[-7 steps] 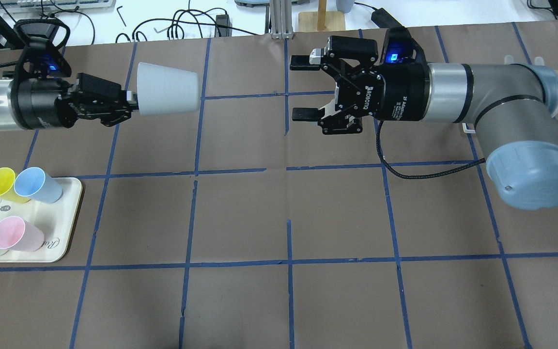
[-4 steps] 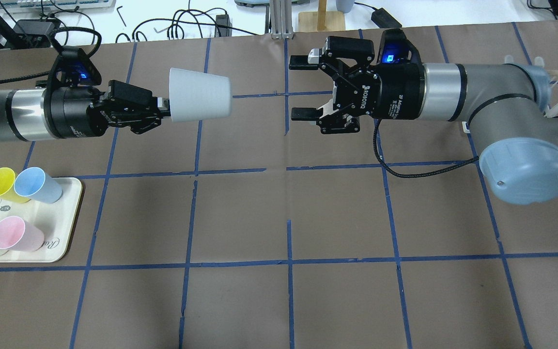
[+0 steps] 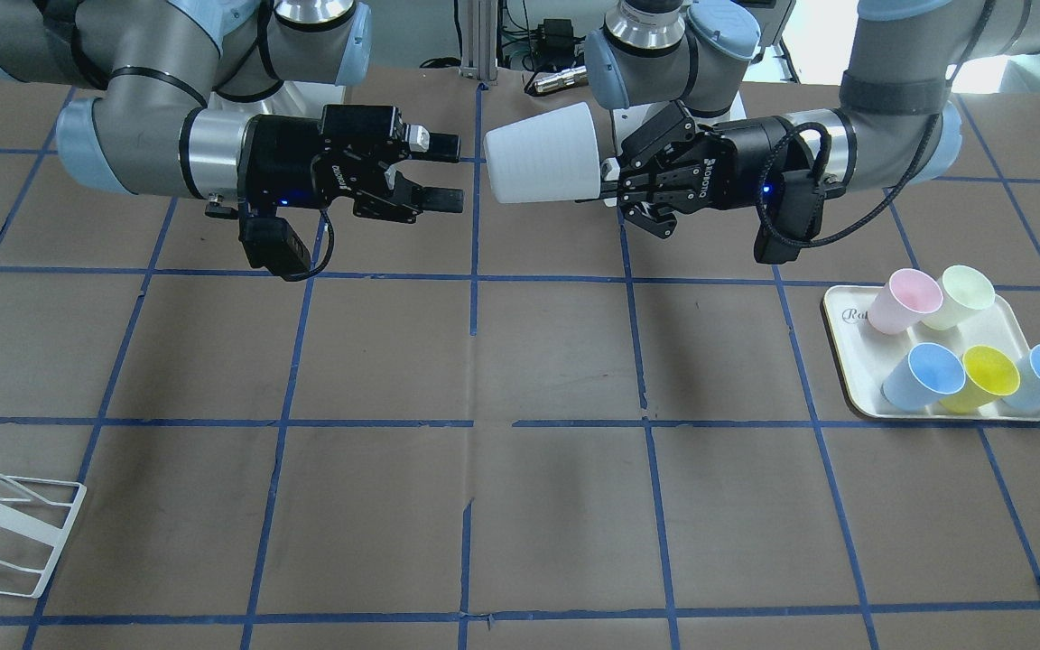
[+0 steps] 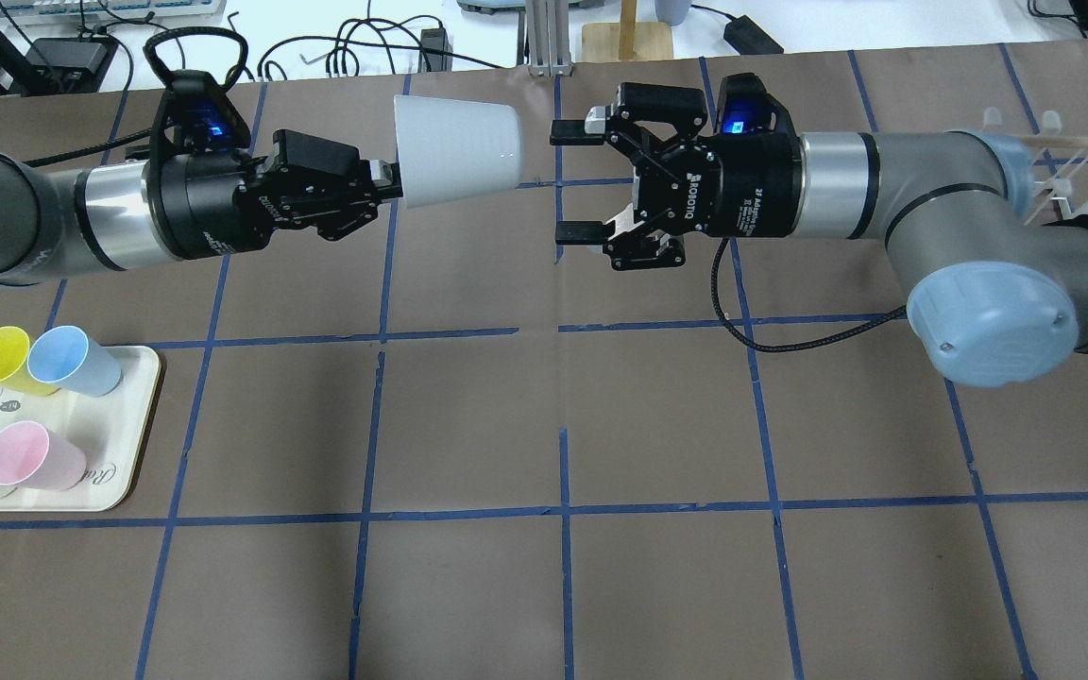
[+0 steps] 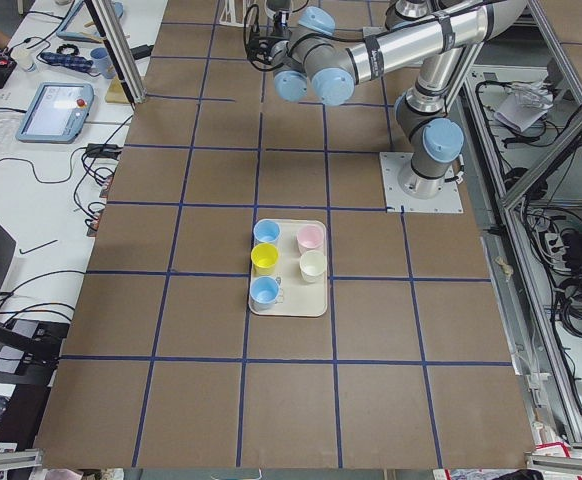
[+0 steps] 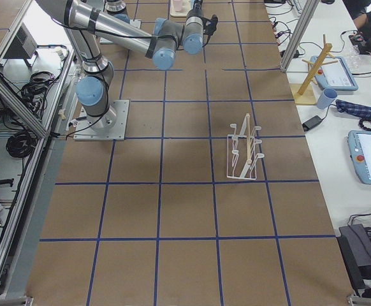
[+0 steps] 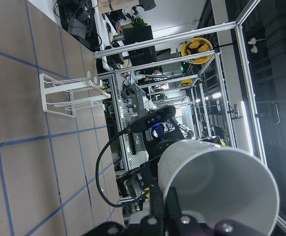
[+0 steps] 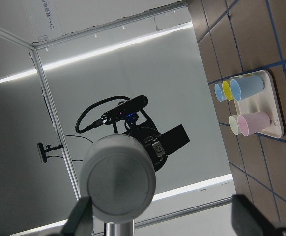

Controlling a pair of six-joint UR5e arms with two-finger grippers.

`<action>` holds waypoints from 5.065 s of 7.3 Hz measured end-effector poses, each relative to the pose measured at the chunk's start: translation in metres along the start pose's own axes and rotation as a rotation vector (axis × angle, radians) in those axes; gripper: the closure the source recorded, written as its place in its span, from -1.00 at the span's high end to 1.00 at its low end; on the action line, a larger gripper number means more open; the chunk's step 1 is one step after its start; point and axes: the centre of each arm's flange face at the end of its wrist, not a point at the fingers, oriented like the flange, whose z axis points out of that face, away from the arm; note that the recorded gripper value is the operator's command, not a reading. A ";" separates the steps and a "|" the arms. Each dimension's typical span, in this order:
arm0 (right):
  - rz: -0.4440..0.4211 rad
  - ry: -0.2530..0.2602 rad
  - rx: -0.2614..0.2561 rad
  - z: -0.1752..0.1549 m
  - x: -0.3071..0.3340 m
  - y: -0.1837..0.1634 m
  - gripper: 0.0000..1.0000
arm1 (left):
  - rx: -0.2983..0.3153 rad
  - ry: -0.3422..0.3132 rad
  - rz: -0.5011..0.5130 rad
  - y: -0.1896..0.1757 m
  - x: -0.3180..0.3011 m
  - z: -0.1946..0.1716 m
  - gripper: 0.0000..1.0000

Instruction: Transfer IKEA cup to right arm and place on rack

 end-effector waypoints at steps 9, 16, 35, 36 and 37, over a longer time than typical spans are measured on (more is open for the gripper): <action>0.151 0.014 -0.029 0.015 -0.042 0.005 0.15 | 0.020 0.027 0.021 0.013 0.015 0.022 -0.83; 0.175 0.013 -0.028 0.015 -0.046 0.006 0.04 | 0.020 0.024 0.035 0.011 0.021 0.020 1.00; -0.180 1.432 0.419 -0.166 -0.048 -0.017 -0.16 | -0.194 -1.441 -0.012 -0.041 0.043 0.046 1.00; -0.213 1.491 0.415 -0.185 -0.051 -0.020 -0.16 | -0.159 -1.481 0.011 -0.047 0.058 0.043 1.00; -0.255 1.544 0.427 -0.198 -0.055 -0.023 -0.16 | -0.133 -1.504 0.026 -0.048 0.071 0.040 1.00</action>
